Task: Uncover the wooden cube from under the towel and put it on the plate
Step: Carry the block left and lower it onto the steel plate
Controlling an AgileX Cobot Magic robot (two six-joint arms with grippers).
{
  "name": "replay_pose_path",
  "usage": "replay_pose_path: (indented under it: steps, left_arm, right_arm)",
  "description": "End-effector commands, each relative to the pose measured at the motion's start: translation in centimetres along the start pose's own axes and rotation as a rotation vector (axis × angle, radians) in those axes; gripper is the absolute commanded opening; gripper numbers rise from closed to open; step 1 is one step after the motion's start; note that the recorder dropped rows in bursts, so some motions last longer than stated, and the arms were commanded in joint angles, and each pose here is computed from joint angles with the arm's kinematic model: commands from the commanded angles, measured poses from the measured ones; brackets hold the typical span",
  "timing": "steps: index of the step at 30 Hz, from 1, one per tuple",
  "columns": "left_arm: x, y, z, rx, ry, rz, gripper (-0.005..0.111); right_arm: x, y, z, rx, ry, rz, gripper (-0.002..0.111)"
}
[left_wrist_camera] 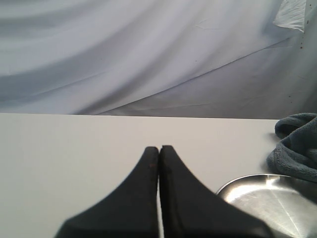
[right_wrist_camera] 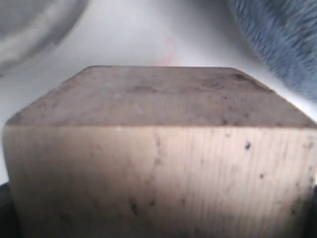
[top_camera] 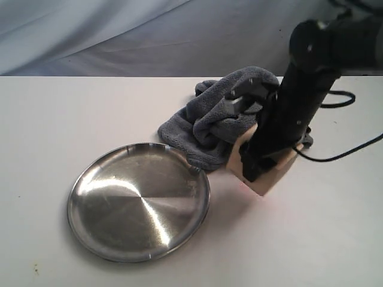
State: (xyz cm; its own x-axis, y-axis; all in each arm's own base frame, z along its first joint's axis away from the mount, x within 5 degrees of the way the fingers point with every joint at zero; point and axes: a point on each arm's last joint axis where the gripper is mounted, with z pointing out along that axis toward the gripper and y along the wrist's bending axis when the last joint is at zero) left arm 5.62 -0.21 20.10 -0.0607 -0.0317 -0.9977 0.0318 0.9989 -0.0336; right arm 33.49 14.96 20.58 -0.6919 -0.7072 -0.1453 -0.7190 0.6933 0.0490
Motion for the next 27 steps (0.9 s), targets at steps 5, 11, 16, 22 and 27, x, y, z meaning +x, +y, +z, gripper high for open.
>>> replay_pose_path:
  steps: [5,11,16,22,27]
  left_arm:
    - [0.1,0.0,0.0,0.001,0.000,-0.002,0.001]
    - [0.1,0.0,0.0,0.001,0.000,0.000,0.001]
    - [0.1,0.0,0.0,0.001,0.000,-0.002,0.001]
    - [0.1,0.0,0.0,0.001,0.000,-0.002,0.001]
    - [0.1,0.0,0.0,0.001,0.000,-0.002,0.001]
  right_arm:
    - [-2.9,4.7,-10.2,-0.164,-0.310,-0.074,0.000]
    - [-6.1,11.1,-10.0,-0.120,-0.322,-0.293,0.000]
    - [-8.8,13.8,-5.2,-0.016,-0.195,-0.362,0.000]
    - [-11.7,13.4,1.1,-0.019,-0.107,-0.362,0.000]
    - [-11.8,13.2,3.8,-0.020,-0.038,-0.392,0.000]
